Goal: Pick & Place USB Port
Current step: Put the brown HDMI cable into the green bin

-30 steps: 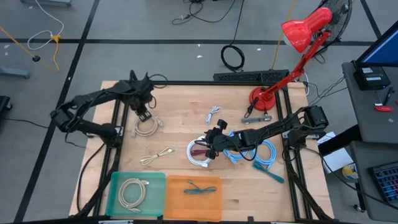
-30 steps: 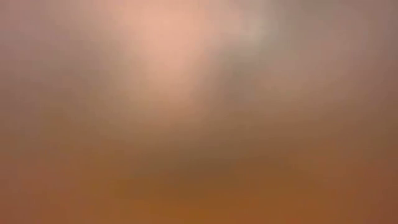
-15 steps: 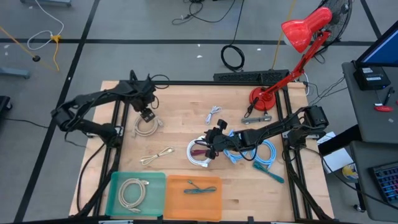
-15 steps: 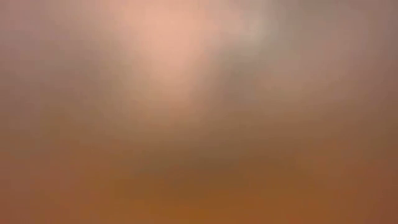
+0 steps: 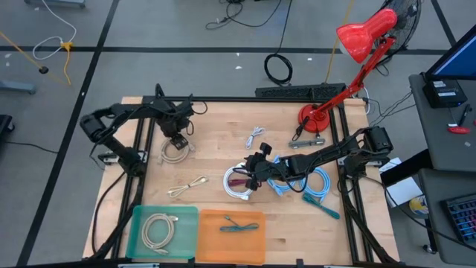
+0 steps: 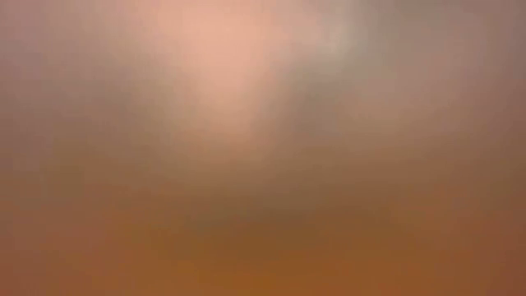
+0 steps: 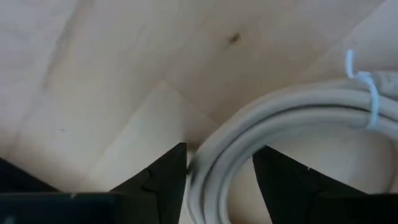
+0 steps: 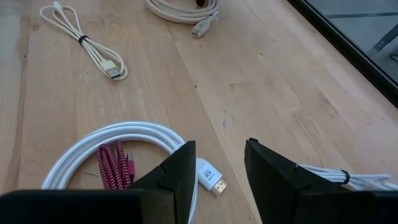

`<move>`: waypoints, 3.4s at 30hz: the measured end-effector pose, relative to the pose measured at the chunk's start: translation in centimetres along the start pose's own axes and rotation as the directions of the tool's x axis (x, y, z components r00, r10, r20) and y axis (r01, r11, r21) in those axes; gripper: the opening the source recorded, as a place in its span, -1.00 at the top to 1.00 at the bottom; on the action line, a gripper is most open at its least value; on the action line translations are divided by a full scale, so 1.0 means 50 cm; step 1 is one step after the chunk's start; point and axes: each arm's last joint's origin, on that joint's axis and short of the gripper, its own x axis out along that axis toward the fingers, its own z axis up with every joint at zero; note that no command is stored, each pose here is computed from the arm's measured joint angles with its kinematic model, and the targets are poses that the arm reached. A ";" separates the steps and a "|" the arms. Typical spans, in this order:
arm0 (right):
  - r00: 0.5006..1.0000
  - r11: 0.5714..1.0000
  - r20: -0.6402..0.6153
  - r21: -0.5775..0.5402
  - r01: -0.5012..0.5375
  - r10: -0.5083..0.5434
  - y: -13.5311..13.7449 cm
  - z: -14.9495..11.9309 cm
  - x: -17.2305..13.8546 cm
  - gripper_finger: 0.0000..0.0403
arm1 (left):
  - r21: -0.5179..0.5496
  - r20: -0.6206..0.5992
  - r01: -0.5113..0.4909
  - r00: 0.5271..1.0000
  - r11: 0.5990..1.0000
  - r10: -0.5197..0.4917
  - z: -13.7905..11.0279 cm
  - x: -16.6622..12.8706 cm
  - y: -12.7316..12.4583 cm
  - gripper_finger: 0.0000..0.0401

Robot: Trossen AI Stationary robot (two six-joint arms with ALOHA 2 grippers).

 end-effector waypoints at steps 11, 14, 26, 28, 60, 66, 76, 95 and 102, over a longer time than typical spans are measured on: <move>1.000 1.000 -0.001 0.002 0.001 -0.001 0.000 0.000 0.000 0.35 | -0.131 0.053 0.016 0.999 0.991 -0.009 0.012 0.003 -0.001 0.83; 1.000 1.000 0.000 0.003 0.001 -0.001 0.000 0.000 0.000 0.35 | -0.206 0.131 -0.052 0.988 0.977 0.080 0.015 -0.011 -0.002 0.83; 1.000 1.000 0.007 0.009 -0.001 0.001 0.000 0.002 0.000 0.35 | -0.249 0.423 0.033 0.903 0.968 0.078 -0.015 -0.107 -0.087 0.83; 1.000 1.000 0.008 0.010 -0.001 0.001 0.000 0.002 0.000 0.35 | -0.217 0.445 0.051 0.894 0.975 0.052 -0.029 -0.120 -0.105 0.83; 1.000 1.000 -0.002 0.018 0.005 -0.005 -0.003 0.000 0.001 0.35 | -0.169 0.222 0.563 0.822 0.809 -0.525 -0.401 -0.180 -0.385 0.83; 1.000 0.999 -0.005 0.028 0.017 -0.017 -0.013 0.002 0.007 0.35 | -0.189 0.220 0.589 0.805 0.785 -0.551 -0.454 -0.174 -0.452 0.83; 1.000 0.999 -0.005 0.029 0.015 -0.014 -0.013 0.002 0.007 0.35 | -0.260 0.137 0.390 0.920 0.883 -0.366 -0.487 -0.134 -0.530 0.83; 1.000 1.000 -0.002 0.016 0.015 -0.015 -0.013 0.003 0.007 0.35 | -0.340 0.107 0.221 0.975 0.914 -0.195 -0.478 -0.103 -0.506 0.83; 1.000 1.000 -0.002 0.013 0.015 -0.015 -0.013 0.003 0.007 0.35 | -0.342 0.041 0.152 0.988 0.927 -0.147 -0.479 -0.082 -0.516 0.83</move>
